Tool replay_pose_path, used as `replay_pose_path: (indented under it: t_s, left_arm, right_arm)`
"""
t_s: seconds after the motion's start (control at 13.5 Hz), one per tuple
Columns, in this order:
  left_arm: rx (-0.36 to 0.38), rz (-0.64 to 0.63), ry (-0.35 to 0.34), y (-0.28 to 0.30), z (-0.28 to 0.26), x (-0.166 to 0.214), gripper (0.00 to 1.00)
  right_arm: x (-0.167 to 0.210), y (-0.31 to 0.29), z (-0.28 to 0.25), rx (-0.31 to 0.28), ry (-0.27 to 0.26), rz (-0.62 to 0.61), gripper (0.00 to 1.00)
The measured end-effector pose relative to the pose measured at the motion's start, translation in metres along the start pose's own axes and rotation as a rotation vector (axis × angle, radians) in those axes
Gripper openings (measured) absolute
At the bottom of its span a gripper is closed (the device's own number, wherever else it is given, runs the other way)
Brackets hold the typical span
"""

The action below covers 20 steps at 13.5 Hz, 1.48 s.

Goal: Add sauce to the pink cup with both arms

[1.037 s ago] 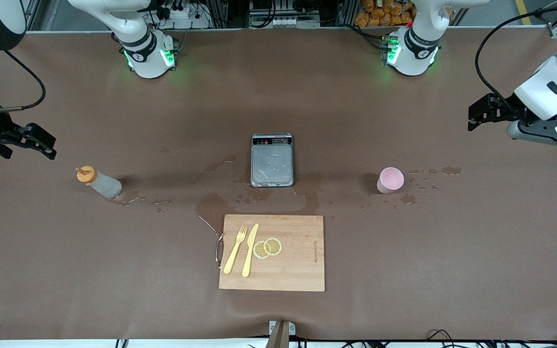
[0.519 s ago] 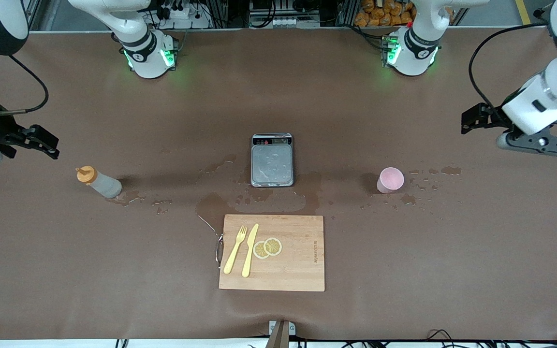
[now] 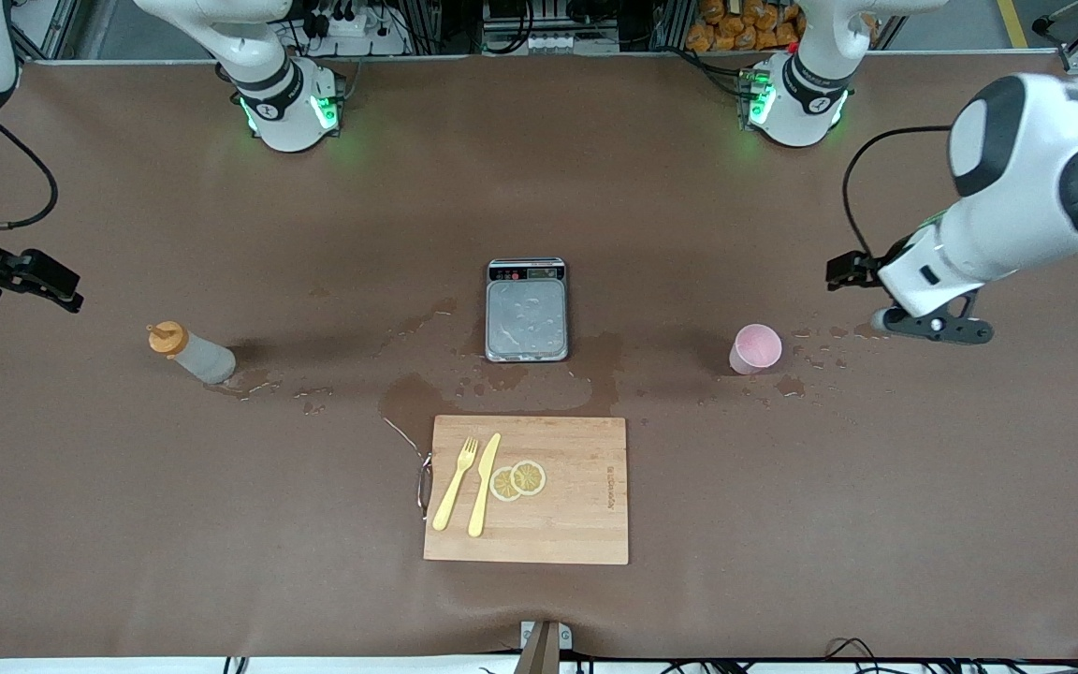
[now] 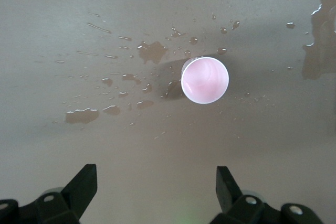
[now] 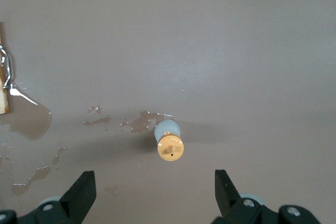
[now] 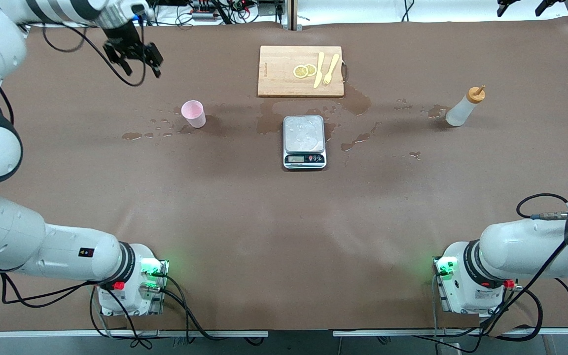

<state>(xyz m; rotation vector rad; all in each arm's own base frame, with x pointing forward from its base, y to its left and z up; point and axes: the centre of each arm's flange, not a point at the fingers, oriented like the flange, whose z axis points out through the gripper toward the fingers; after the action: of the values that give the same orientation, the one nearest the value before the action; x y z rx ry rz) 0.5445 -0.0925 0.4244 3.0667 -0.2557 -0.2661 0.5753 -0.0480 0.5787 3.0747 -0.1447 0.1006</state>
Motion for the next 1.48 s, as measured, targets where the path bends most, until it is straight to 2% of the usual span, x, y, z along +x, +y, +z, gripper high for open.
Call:
replay_pose_path:
  t_s: [0.37, 0.59, 0.74, 0.96, 1.11, 1.26, 1.48]
  left_arm:
    - [0.001, -0.038, -0.014, 0.003, 0.048, 0.01, 1.0]
    - [0.0, -0.059, -0.025, 0.003, 0.068, 0.018, 1.0]
    - [0.0, -0.061, -0.033, 0.002, 0.083, 0.024, 1.0]
    - [-0.001, -0.08, -0.029, 0.002, 0.11, 0.035, 1.0]
    - [-0.001, -0.102, -0.029, 0.004, 0.125, 0.041, 1.0]
    - [-0.001, -0.102, -0.019, 0.008, 0.134, 0.045, 1.0]
    - [-0.005, -0.102, -0.001, 0.017, 0.145, 0.05, 1.0]
  right_arm:
    - [0.004, 0.05, 0.025, -0.009, -0.051, 0.081, 1.0]
    - [0.009, 0.068, 0.049, -0.049, -0.093, 0.096, 1.0]
    - [0.012, 0.084, 0.063, -0.055, -0.113, 0.127, 1.0]
    - [0.018, 0.118, 0.066, -0.048, -0.103, 0.285, 1.0]
    - [0.016, 0.141, 0.068, -0.007, -0.104, 0.391, 1.0]
    - [0.011, 0.161, 0.072, 0.018, -0.113, 0.531, 1.0]
    - [0.01, 0.16, 0.079, 0.007, -0.15, 0.762, 1.0]
